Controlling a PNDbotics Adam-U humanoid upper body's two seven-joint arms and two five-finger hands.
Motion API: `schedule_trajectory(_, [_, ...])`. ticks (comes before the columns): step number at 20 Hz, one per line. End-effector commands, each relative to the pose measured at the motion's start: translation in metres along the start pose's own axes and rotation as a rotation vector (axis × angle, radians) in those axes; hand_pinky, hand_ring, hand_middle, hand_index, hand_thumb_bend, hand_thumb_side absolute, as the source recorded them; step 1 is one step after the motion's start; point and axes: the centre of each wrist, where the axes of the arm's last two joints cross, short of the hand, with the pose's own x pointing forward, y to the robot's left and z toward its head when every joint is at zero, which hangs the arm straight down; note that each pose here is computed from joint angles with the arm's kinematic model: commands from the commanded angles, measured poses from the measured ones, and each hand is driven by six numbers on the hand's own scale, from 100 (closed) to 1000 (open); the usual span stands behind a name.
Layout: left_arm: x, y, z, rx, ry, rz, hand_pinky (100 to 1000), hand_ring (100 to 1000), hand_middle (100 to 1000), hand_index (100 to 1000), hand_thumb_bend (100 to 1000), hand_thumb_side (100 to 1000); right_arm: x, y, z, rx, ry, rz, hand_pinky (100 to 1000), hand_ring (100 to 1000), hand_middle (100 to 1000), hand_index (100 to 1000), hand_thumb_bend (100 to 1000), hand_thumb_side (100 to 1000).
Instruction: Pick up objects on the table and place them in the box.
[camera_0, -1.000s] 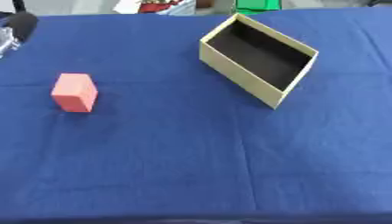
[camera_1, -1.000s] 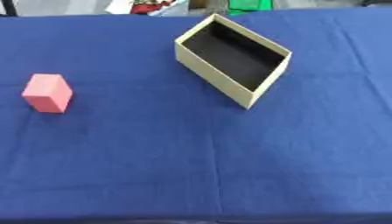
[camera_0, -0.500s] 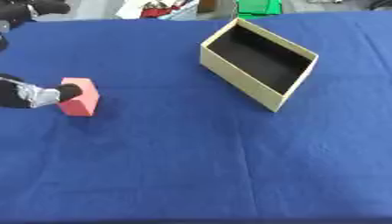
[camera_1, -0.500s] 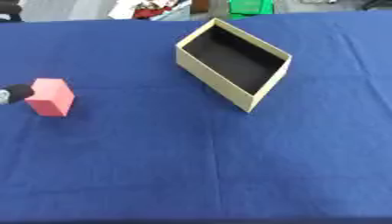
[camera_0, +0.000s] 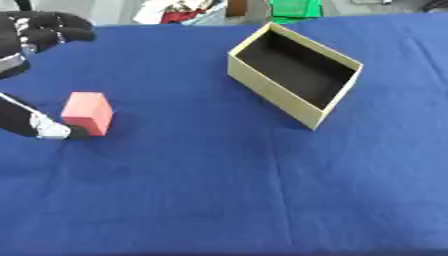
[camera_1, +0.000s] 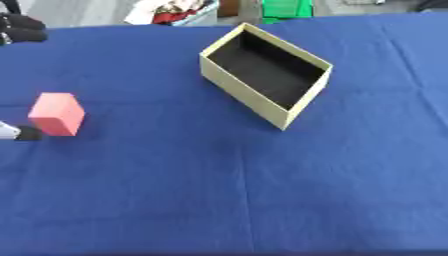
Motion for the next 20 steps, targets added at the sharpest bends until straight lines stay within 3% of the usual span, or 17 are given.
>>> schedule_trajectory(1, [-0.007,0.005,-0.002,-0.05,0.025,0.013,865,925,912,983,735,526,0.006,-0.008,-0.008,-0.005,-0.043,0.023,813,790,795,838,100,950])
schedule_trajectory(5, [-0.013,0.003,-0.009,-0.111,0.07,0.044,859,925,926,982,698,476,0.006,-0.008,-0.008,-0.004,-0.043,0.023,813,789,794,838,100,950])
schedule_trajectory(11, [-0.024,0.003,-0.018,-0.186,0.147,0.099,861,928,955,989,728,478,0.006,-0.008,-0.007,-0.002,-0.042,0.021,813,788,791,838,100,949])
schedule_trajectory(20, [-0.042,0.006,-0.023,-0.291,0.213,0.134,843,908,918,981,715,426,0.006,-0.008,-0.008,-0.008,-0.042,0.021,813,785,787,837,100,948])
